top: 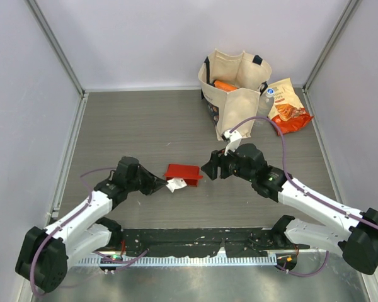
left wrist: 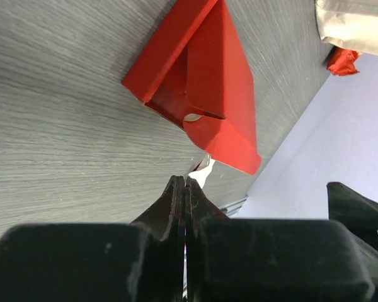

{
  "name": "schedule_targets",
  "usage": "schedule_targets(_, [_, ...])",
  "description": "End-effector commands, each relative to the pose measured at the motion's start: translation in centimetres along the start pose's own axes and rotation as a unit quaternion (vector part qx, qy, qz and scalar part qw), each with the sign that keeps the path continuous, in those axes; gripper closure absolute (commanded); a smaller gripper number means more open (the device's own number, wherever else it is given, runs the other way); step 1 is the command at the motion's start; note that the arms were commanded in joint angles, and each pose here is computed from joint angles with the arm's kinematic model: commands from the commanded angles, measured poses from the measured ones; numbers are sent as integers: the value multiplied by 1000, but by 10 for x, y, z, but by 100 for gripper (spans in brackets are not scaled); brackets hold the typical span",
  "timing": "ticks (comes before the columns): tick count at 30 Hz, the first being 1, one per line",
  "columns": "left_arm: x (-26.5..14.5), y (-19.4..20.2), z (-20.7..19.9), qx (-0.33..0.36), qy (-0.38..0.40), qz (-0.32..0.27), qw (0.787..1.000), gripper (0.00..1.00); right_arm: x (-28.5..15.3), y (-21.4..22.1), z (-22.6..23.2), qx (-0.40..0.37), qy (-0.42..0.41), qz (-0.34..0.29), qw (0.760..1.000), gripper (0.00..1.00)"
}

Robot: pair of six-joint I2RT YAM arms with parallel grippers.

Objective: Fold the paper box

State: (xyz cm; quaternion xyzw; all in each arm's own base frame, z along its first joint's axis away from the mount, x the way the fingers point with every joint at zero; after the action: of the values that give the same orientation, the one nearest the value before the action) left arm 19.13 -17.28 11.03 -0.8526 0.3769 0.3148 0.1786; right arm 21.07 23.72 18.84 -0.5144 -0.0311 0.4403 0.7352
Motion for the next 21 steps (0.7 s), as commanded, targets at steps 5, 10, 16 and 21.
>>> schedule_targets(5, [15,2,-6,-68,19,-111,991,100,-3,-14,9,11,-20,-34,999,34])
schedule_targets(10, [21,3,-14,-87,42,-153,983,100,-5,-14,9,12,-20,-35,999,34])
schedule_targets(16, [35,3,-21,-120,52,-175,976,100,-9,-14,8,14,-18,-42,999,34])
schedule_targets(21, [52,3,-25,-139,45,-177,973,100,-11,-15,8,17,-19,-45,999,34])
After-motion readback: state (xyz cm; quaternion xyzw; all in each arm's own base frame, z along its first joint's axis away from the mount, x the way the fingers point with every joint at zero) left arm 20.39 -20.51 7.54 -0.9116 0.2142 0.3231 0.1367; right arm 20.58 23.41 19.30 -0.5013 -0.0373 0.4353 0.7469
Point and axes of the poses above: each gripper's point midway between its finger pads, its own x axis out along the fingers, its own z axis along the line the jaws close on, y = z × x, the point moved 3 cm from there along -x, back along the fingers, and after that the axes turned 7 degrees about x, right-handed, at the moved point
